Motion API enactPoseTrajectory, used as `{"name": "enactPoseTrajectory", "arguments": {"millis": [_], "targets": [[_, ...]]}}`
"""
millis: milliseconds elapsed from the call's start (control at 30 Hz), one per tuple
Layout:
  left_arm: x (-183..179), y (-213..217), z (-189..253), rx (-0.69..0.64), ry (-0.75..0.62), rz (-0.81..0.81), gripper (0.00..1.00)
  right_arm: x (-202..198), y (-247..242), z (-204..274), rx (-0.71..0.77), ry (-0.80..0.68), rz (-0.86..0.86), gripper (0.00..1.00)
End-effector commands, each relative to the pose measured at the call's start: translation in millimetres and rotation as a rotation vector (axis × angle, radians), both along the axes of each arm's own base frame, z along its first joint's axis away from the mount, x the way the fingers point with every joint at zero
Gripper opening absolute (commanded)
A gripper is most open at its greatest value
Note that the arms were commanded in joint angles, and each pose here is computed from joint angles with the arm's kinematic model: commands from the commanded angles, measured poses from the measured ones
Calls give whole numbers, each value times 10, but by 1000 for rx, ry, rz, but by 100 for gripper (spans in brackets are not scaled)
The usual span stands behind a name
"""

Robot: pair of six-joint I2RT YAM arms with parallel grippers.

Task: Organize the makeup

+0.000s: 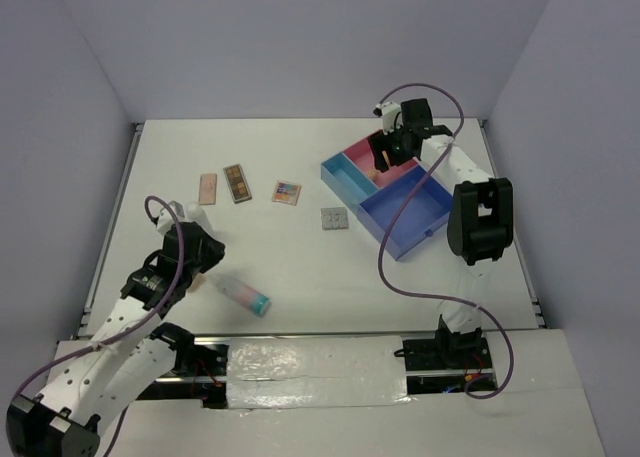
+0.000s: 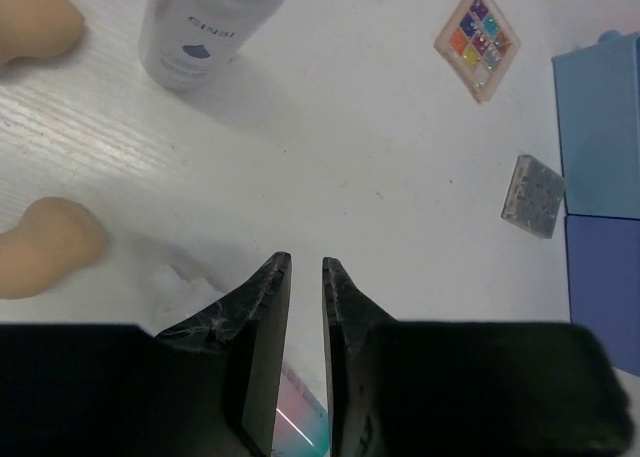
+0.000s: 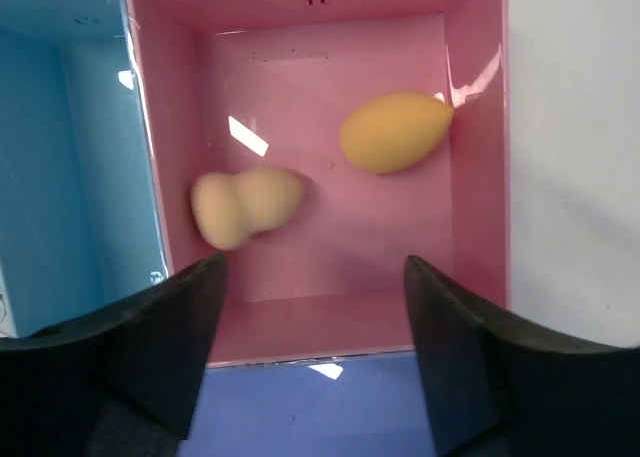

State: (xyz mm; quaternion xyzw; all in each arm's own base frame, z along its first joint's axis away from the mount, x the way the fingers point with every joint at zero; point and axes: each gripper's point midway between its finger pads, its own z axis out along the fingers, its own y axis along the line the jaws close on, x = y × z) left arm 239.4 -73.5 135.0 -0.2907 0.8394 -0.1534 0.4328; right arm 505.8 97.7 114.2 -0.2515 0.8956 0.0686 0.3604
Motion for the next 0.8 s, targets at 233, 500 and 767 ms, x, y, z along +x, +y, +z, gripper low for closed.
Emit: {"name": "enactPoseTrajectory", "arguments": {"millis": [233, 500, 767], "targets": [[-100, 132, -169, -54, 95, 104, 47, -354, 228, 563, 129, -17, 233, 100], [-407, 397, -408, -123, 251, 377, 52, -1132, 609, 987, 392, -66, 517, 97], [-431, 640, -602, -23, 383, 474, 53, -1398, 676, 1050, 469, -41, 536, 92]]}}
